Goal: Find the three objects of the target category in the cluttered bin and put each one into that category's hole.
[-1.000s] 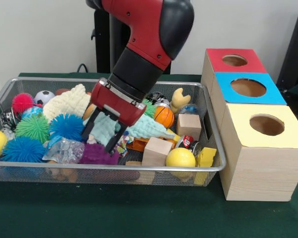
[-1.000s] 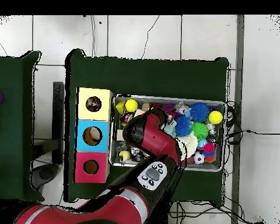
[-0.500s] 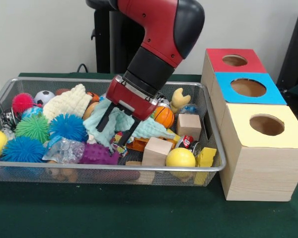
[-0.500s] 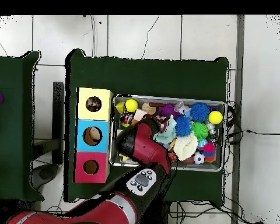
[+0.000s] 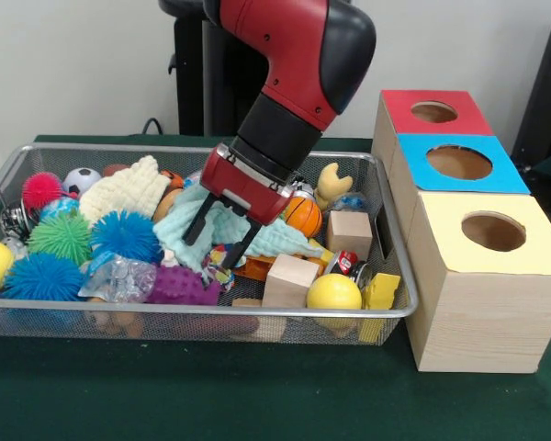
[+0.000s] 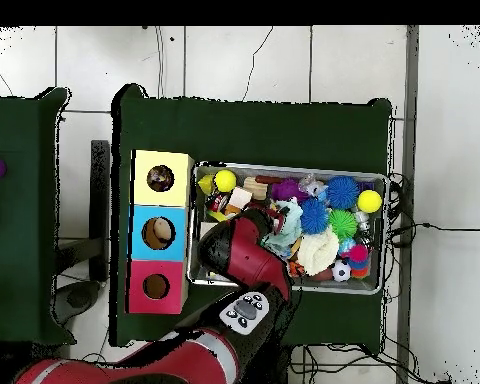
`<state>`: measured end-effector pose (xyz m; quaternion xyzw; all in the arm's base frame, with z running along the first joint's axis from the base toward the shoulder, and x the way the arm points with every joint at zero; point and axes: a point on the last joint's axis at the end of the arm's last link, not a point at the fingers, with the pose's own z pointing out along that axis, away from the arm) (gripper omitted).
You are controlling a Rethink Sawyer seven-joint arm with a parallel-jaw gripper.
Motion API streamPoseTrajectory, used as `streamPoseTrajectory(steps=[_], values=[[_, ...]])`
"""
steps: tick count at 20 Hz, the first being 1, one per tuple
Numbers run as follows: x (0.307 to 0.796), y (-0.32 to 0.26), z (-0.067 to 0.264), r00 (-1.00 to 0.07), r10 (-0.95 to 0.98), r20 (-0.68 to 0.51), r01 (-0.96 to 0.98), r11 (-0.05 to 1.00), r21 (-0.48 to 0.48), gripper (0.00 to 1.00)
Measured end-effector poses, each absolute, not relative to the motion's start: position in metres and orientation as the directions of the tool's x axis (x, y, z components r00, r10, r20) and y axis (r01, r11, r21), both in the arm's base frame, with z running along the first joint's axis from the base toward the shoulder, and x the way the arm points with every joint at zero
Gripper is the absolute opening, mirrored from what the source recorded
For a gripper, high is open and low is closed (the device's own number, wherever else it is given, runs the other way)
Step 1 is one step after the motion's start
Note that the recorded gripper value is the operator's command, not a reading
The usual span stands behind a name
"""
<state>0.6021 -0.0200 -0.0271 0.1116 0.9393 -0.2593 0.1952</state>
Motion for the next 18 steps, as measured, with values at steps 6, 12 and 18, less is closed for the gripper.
streamPoseTrajectory(steps=[6,12,18], values=[[0.602,-0.03,-0.042,-0.884,0.111,-0.455,0.33,0.838,-0.436,1.0],[0.6,-0.032,-0.056,-0.873,0.093,-0.479,0.33,0.836,-0.44,1.0],[0.6,-0.027,-0.065,-0.866,0.086,-0.493,0.328,0.841,-0.43,1.0]])
